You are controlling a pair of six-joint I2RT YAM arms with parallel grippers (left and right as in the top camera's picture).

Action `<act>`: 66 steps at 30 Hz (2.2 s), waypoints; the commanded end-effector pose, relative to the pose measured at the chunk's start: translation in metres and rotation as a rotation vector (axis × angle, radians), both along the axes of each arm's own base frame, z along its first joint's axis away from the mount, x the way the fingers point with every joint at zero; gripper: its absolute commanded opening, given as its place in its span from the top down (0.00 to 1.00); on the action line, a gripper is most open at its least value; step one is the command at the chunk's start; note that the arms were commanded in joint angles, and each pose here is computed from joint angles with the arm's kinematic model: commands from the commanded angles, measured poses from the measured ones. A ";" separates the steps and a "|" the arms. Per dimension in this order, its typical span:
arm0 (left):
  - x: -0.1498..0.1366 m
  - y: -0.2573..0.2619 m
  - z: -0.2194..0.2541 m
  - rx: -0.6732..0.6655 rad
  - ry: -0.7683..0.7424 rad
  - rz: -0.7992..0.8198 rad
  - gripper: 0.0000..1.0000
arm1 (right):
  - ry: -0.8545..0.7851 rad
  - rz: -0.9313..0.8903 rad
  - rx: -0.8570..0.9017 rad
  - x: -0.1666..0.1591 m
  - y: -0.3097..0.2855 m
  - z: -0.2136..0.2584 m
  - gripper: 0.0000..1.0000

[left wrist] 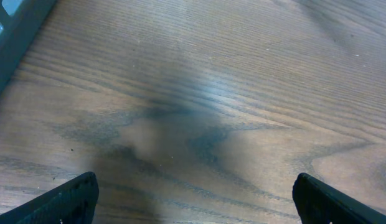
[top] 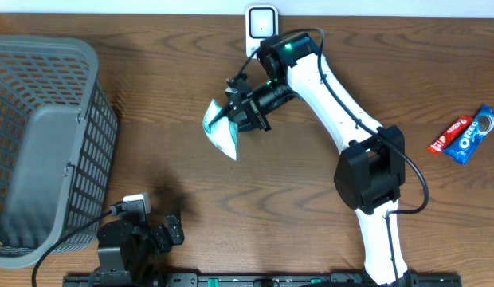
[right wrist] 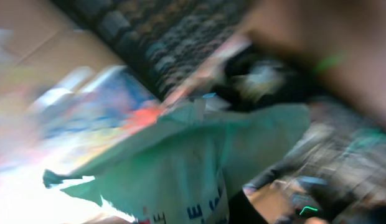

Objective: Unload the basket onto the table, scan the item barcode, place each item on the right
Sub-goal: 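Lift the wipes pack up toward the scanner, then hold the wipes pack in front of the scanner window, then carry the wipes pack to the right edge beside the Oreo pack and release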

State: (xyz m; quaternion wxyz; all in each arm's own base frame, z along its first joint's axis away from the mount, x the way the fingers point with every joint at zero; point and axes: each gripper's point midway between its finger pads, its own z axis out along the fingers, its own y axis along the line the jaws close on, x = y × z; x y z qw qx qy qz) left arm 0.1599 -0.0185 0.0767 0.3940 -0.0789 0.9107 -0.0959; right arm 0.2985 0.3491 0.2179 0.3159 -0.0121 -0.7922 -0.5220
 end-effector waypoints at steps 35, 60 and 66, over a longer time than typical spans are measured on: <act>-0.006 -0.002 -0.008 -0.013 0.038 -0.003 0.00 | -1.550 -0.614 -0.833 0.332 -0.104 -0.054 0.99; -0.006 -0.002 -0.008 -0.013 0.038 -0.003 0.00 | -1.743 -0.574 -0.972 0.369 -0.102 -0.033 0.99; -0.006 -0.002 -0.008 -0.013 0.038 -0.003 0.00 | -1.535 -0.431 -1.147 0.322 -0.158 0.002 0.99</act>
